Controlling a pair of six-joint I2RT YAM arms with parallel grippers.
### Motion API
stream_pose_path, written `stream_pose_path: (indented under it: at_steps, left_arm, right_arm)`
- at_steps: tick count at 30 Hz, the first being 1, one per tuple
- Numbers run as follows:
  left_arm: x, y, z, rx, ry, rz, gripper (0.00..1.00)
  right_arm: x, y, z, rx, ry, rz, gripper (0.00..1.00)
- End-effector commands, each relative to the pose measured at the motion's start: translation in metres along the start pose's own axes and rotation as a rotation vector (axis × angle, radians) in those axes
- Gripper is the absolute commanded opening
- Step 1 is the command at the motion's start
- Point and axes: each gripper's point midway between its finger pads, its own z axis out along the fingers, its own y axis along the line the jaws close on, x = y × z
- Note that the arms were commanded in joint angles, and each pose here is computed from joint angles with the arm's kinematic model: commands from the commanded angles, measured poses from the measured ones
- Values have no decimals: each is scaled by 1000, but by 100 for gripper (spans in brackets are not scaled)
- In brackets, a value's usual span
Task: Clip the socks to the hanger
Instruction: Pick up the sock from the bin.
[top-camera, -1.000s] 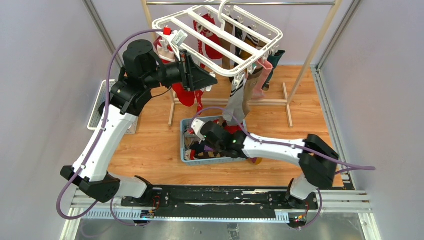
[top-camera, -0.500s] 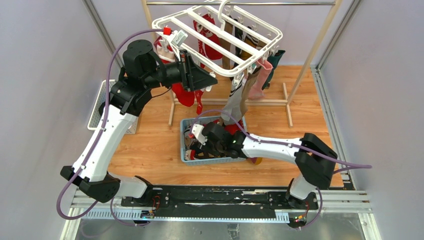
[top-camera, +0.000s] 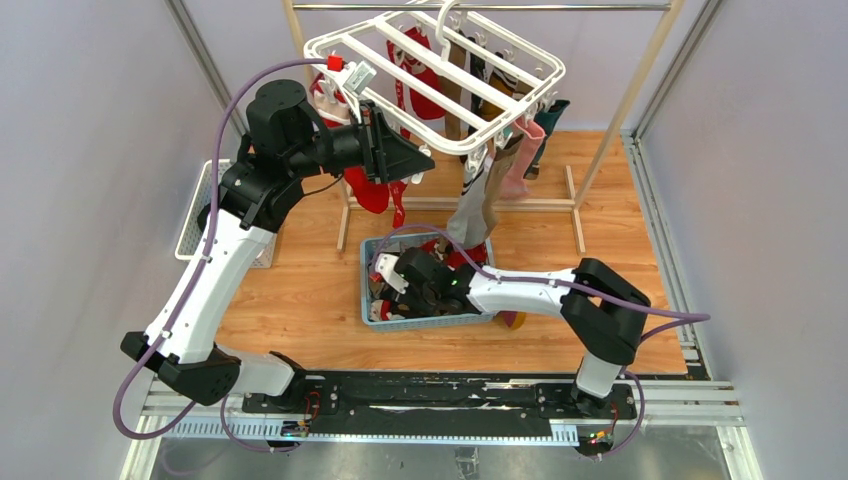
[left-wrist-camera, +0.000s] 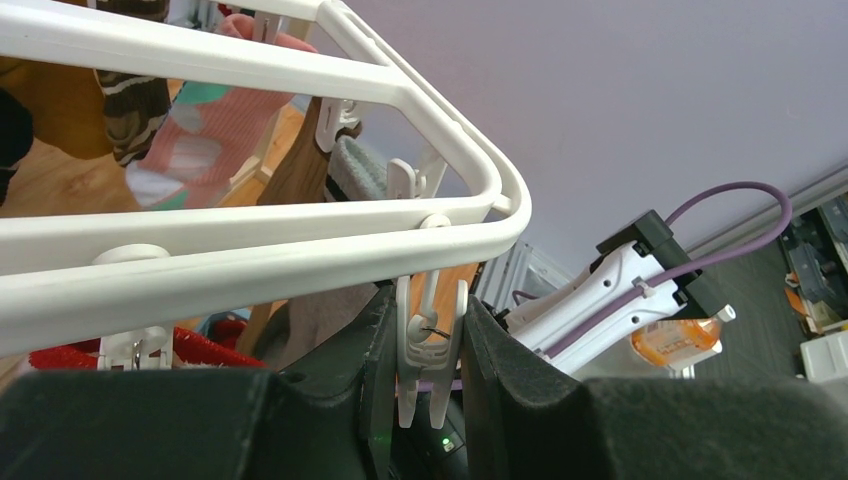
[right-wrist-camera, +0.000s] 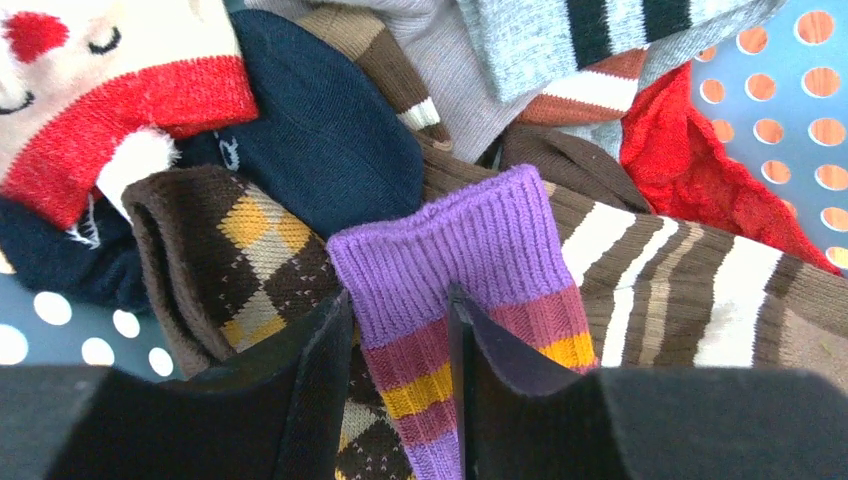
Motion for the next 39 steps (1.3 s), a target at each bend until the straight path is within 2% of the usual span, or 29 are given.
stream_pose_path:
  at_steps: [1, 7, 20, 25, 31, 39]
  left_arm:
    - [-7, -12, -9, 14, -14, 32, 0]
    - [-6, -11, -10, 10, -12, 35, 0]
    - [-7, -13, -10, 13, -15, 37, 0]
    - [-6, -11, -10, 7, -14, 37, 0]
    - [-3, -6, -8, -8, -12, 24, 0]
    - [4, 2, -5, -23, -1, 8, 0]
  right_arm:
    - [-3, -14, 8, 51, 16, -17, 33]
    - [-10, -34, 0, 139, -31, 27, 0]
    - [-58, -65, -89, 224, -388, 243, 0]
    - [-73, -75, -145, 251, -572, 364, 0]
    - [-101, -91, -224, 268, -851, 474, 0]
    - [-122, -104, -279, 278, -1010, 519, 0]
